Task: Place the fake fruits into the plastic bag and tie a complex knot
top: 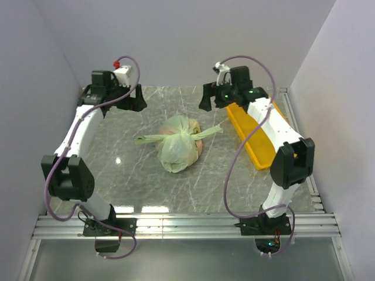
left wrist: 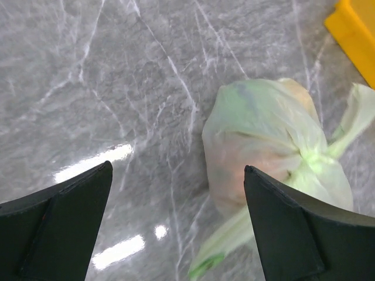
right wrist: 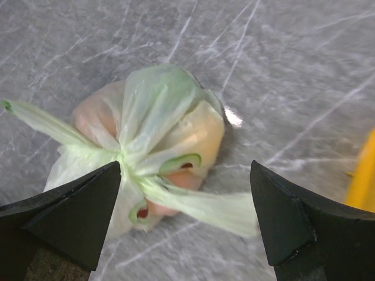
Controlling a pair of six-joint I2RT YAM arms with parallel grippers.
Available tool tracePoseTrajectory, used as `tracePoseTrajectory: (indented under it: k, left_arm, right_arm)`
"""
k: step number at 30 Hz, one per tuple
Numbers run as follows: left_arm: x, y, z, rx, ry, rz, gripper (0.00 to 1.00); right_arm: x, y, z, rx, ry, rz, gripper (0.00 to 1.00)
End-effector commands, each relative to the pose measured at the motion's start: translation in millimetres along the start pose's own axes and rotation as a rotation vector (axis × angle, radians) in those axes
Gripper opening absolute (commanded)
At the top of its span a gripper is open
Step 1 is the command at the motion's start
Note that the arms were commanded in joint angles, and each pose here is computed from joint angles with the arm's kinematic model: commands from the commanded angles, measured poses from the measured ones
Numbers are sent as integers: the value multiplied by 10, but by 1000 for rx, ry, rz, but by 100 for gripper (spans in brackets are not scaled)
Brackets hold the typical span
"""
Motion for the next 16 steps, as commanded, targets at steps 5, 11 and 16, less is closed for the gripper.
tracePoseTrajectory:
  k: [5,11,16]
  left_arm:
    - [-503,100,118,136,68,-166,99]
    - [-547,8,246,135,72,-132,99]
    - [-530,-79,214,103,45,-143,99]
  right_arm:
    - [-397,309,-23,-5,-71,-5,98]
    - [-428,483,188,4,-47,-33,99]
    - [-382,490,210,22,-44,-24,99]
Point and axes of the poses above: each gripper's point midway between its finger pads, its own x axis back along the fingers, its own y axis along the line the jaws close on, z = x × y, the point moved 6 cm from there along x, back along the fingers, and after that the axes turned 1 degree about x, right-handed, at the moved point
